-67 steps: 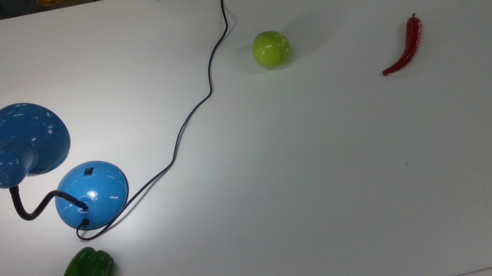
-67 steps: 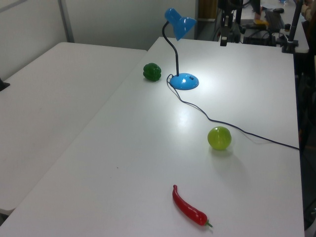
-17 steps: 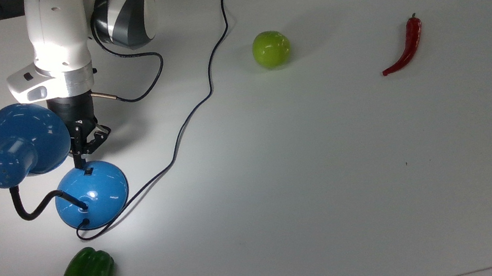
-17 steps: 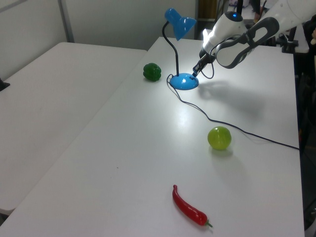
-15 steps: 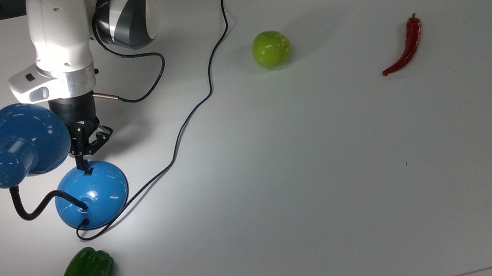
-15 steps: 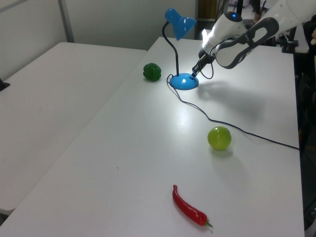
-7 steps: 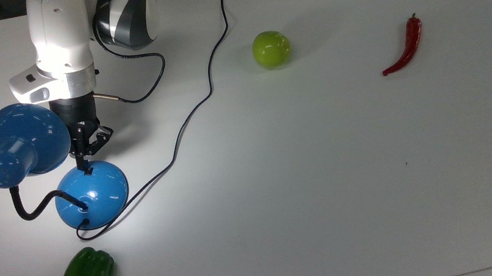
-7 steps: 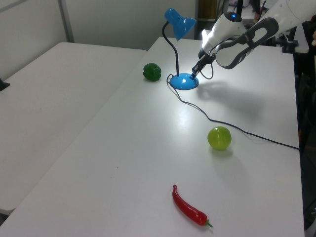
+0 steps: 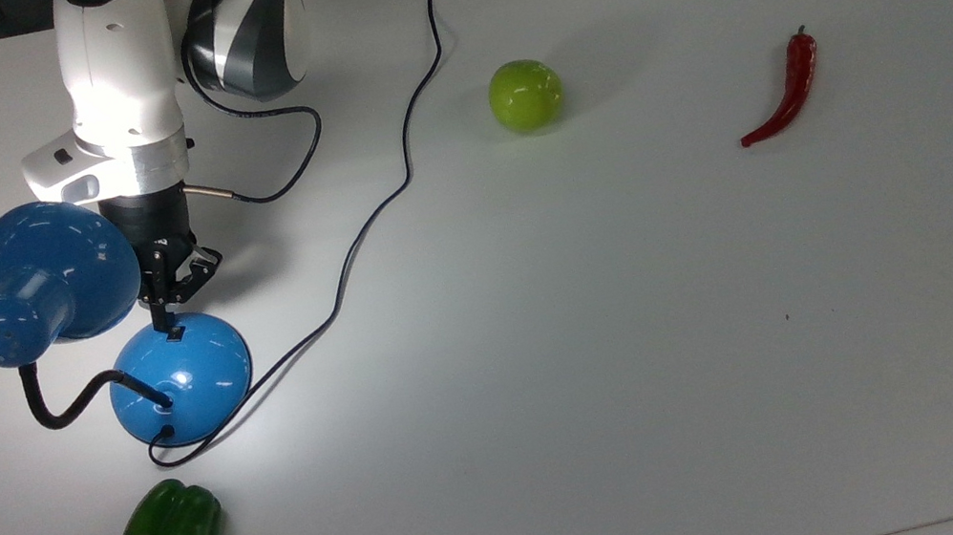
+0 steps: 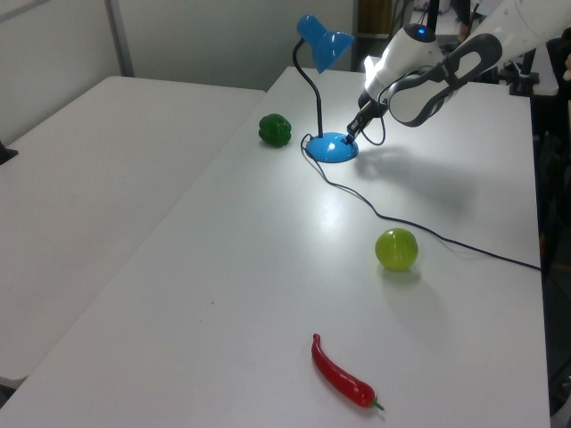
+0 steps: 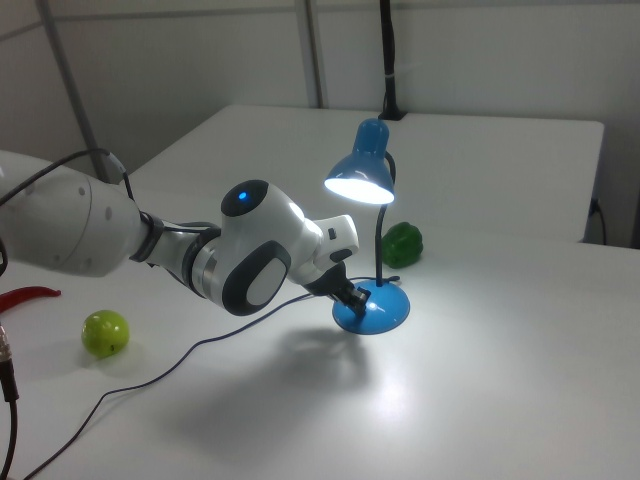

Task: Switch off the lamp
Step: 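Press down on the lamp base switch with the closed gripper, then hold the press on the switch until the lamp goes dark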

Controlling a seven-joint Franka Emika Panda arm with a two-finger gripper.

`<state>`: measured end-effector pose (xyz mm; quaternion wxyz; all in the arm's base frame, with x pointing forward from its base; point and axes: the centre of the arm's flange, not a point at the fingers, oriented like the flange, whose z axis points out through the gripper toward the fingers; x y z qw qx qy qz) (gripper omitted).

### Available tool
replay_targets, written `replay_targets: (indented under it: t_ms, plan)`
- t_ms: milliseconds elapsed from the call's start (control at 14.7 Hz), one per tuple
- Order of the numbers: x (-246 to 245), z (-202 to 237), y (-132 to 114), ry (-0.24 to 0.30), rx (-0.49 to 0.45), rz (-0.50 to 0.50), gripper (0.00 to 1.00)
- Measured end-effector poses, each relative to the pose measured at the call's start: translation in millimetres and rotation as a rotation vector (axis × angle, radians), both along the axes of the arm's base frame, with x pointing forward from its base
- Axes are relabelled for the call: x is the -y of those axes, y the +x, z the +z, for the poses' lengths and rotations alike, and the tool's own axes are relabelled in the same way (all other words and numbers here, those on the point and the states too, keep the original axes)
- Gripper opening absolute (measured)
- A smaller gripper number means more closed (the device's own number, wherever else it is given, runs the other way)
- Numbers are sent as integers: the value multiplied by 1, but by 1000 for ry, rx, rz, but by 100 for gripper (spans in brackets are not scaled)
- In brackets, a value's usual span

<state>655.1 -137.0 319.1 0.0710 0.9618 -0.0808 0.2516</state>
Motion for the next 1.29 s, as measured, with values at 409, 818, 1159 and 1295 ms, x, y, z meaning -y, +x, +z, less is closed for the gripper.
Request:
replay_targets:
  t_ms: [409, 818, 1159, 1295]
  plan:
    - [-3, 6, 4, 1, 14, 5, 1]
    - [-5, 6, 4, 3, 13, 8, 1]
    - [-14, 3, 6, 11, 11, 22, 1]
    - [-14, 3, 6, 11, 11, 22, 1]
